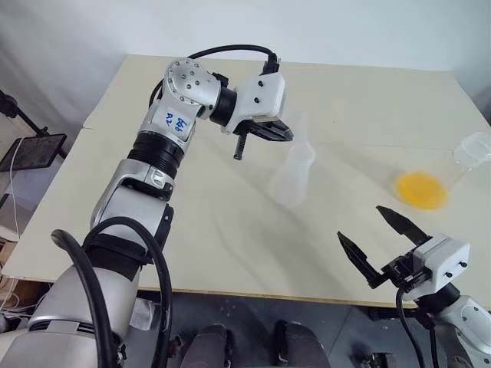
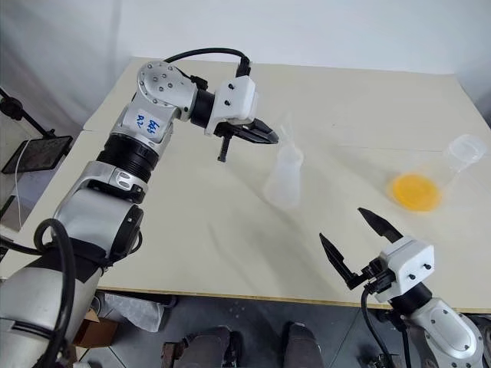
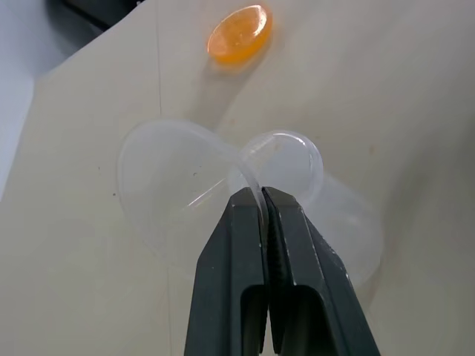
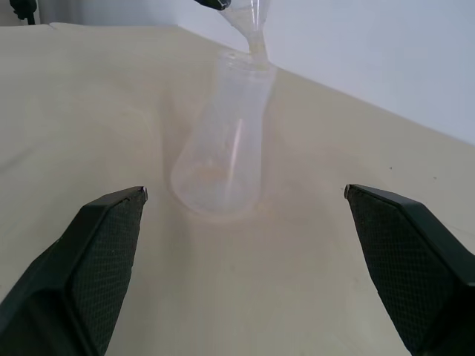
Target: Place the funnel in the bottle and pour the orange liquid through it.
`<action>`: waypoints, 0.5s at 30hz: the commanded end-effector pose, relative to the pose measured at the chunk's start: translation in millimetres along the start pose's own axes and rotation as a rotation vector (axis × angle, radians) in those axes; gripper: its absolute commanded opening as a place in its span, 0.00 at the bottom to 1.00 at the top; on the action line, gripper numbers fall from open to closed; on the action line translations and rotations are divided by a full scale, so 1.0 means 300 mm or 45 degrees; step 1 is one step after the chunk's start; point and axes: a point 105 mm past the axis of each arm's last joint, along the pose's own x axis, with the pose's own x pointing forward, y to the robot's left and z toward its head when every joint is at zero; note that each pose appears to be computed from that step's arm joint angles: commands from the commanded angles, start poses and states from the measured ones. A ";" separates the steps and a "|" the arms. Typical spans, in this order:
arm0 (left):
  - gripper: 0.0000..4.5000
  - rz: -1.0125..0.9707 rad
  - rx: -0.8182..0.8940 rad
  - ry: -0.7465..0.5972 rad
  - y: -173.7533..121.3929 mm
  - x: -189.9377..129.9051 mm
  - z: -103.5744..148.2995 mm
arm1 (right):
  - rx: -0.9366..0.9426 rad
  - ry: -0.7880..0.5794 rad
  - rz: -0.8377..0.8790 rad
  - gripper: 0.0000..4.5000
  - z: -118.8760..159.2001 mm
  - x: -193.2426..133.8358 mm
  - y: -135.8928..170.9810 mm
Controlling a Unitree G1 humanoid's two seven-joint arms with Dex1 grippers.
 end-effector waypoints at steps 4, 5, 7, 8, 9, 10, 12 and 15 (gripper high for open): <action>0.00 0.017 0.087 0.019 0.038 -0.044 0.049 | -0.045 -0.065 0.000 1.00 0.047 0.005 0.000; 0.00 -0.004 0.089 0.038 0.029 -0.039 0.040 | -0.045 -0.064 0.002 1.00 0.047 0.005 0.000; 0.00 -0.048 0.097 0.060 0.008 -0.014 0.025 | -0.044 -0.061 0.007 1.00 0.045 0.006 0.003; 0.00 -0.067 0.102 0.067 0.000 0.000 0.021 | -0.043 -0.061 0.008 1.00 0.045 0.006 0.003; 0.00 -0.073 0.107 0.073 -0.003 0.012 0.021 | -0.043 -0.061 0.010 1.00 0.045 0.007 0.003; 0.00 -0.089 0.107 0.080 -0.008 0.022 0.019 | -0.043 -0.061 0.012 1.00 0.045 0.008 0.003; 0.05 -0.066 0.096 0.082 0.001 0.034 0.021 | -0.045 -0.063 0.013 1.00 0.047 0.010 0.002; 0.23 -0.038 0.103 0.063 0.012 0.042 0.034 | -0.048 -0.067 0.009 1.00 0.050 0.012 0.001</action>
